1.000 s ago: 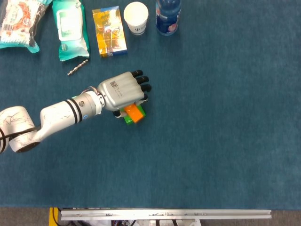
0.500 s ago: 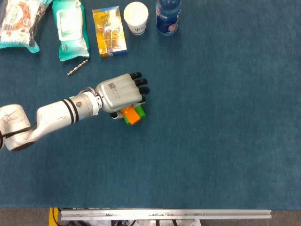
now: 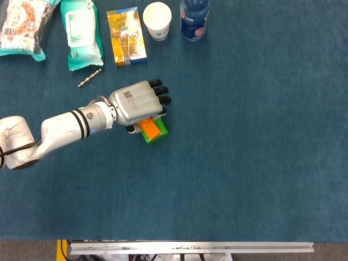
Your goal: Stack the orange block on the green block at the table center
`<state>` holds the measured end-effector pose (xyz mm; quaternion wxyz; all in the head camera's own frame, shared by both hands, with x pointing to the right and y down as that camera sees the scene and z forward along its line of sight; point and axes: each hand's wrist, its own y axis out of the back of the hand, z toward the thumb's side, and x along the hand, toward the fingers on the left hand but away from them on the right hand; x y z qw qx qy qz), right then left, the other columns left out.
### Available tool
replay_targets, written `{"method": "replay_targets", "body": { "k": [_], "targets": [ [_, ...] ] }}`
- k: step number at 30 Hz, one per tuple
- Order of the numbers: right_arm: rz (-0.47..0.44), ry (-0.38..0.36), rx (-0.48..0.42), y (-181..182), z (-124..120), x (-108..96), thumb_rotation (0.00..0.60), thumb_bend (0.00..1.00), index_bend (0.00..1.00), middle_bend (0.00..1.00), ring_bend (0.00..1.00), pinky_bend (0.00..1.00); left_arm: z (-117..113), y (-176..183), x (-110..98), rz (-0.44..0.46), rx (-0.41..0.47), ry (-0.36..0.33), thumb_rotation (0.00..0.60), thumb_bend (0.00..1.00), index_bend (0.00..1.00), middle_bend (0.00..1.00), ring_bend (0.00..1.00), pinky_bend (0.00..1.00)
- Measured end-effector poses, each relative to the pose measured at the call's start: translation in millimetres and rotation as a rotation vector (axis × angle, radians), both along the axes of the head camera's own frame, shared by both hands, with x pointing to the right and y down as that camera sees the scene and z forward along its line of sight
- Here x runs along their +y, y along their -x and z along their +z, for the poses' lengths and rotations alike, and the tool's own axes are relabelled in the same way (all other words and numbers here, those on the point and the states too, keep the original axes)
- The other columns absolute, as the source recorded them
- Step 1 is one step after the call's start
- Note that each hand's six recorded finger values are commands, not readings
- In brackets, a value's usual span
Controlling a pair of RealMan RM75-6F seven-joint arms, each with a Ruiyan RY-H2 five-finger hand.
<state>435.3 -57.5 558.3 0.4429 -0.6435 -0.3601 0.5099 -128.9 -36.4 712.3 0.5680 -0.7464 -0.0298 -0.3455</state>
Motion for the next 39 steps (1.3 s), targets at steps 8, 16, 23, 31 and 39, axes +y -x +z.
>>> {"method": "replay_targets", "body": {
  "k": [8, 16, 23, 31, 39],
  "targets": [
    [0.004, -0.005, 0.0, -1.0, -1.5, 0.1, 0.6, 0.11, 0.0, 0.19, 0.12, 0.23, -0.8, -5.0, 3.5, 0.008, 0.01, 0.013, 0.6, 0.23, 0.52, 0.24, 0.14, 0.13],
    [0.014, -0.006, 0.001, -4.8, -2.6, 0.9, 0.6, 0.11, 0.0, 0.19, 0.12, 0.23, 0.6, -6.4, 0.7, 0.0, 0.009, 0.014, 0.6, 0.23, 0.52, 0.24, 0.14, 0.13],
    [0.012, -0.005, 0.001, -4.3, -1.9, 0.8, 0.6, 0.11, 0.0, 0.19, 0.12, 0.23, -1.2, -4.5, -3.8, -0.01, 0.009, 0.009, 0.6, 0.23, 0.52, 0.24, 0.14, 0.13],
    [0.014, -0.006, 0.001, -4.2, -2.5, 0.9, 0.6, 0.11, 0.0, 0.19, 0.12, 0.23, 0.5, -2.2, -7.2, -0.021, 0.006, 0.009, 0.6, 0.23, 0.52, 0.24, 0.14, 0.13],
    [0.015, -0.009, 0.0, -4.1, -3.5, 1.2, 0.6, 0.11, 0.0, 0.19, 0.12, 0.23, -1.3, -1.9, -3.2, -0.009, 0.011, 0.016, 0.6, 0.23, 0.52, 0.24, 0.14, 0.13]
  ]
}}
